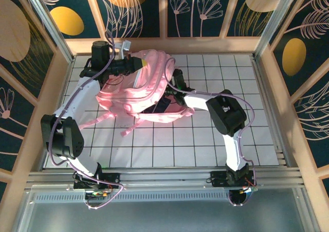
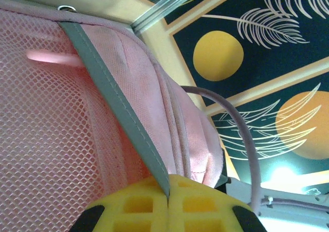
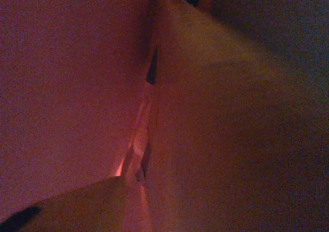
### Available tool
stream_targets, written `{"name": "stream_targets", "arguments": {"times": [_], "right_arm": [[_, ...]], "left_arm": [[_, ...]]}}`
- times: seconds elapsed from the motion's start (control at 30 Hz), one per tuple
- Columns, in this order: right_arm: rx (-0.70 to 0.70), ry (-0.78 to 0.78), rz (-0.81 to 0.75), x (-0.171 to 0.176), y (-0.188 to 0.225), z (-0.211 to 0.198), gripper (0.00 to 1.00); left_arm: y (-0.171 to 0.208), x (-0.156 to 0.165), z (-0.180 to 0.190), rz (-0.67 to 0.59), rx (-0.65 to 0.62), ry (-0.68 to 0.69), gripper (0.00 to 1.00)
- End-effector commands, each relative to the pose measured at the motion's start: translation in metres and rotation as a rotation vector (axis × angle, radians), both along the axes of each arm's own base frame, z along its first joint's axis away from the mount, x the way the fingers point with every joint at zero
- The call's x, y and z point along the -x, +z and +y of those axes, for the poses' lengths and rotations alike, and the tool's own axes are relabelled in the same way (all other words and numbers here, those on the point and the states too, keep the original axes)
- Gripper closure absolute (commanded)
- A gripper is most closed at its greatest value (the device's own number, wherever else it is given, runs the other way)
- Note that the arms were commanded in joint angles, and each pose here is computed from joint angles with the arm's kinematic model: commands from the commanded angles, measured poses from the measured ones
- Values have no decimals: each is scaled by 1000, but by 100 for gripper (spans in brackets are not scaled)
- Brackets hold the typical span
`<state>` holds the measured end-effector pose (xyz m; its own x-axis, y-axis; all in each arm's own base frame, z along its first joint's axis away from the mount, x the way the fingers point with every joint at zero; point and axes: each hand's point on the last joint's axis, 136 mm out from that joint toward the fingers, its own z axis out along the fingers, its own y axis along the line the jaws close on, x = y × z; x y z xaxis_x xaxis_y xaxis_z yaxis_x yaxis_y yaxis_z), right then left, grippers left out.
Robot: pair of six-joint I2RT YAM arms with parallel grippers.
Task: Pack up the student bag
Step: Place the book in the student bag, then close the student bag at the top-center of the table.
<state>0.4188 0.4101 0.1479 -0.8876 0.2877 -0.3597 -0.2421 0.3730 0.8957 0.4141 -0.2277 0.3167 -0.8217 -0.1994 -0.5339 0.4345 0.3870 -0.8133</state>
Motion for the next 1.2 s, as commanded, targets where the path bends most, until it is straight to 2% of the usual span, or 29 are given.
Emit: {"name": "stream_targets", "arguments": {"times": [0.0,0.07,0.17,0.33,0.5,0.63,0.73,0.9,0.97,1.07,1.17], "right_arm": [[-24,-62,-86,-2,29,-8,33],[9,-87,-124,1,39,-22,20],[22,-99,-140,6,48,-38,17],[103,-150,-123,14,39,-64,17],[251,-293,-143,23,38,-104,21],[439,-532,-79,28,26,-168,29],[478,-650,-63,38,29,-205,32],[485,-700,-116,55,43,-236,35],[482,-688,-165,63,52,-240,36],[483,-691,-194,72,58,-246,37],[481,-693,-212,79,62,-251,37]], "left_arm": [[58,5,-5,-217,50,-39,100],[54,3,-4,-209,37,-26,100],[48,0,-3,-201,21,-12,100],[43,-3,0,-195,-9,17,100],[34,-4,5,-180,-38,52,100],[16,-5,7,-138,-41,78,100],[-7,-6,11,-80,-55,116,100],[-55,-6,9,75,-50,156,99],[-74,2,-12,131,-58,80,94],[-98,5,-34,112,-176,70,89],[-121,6,-52,132,-226,60,87]]}}
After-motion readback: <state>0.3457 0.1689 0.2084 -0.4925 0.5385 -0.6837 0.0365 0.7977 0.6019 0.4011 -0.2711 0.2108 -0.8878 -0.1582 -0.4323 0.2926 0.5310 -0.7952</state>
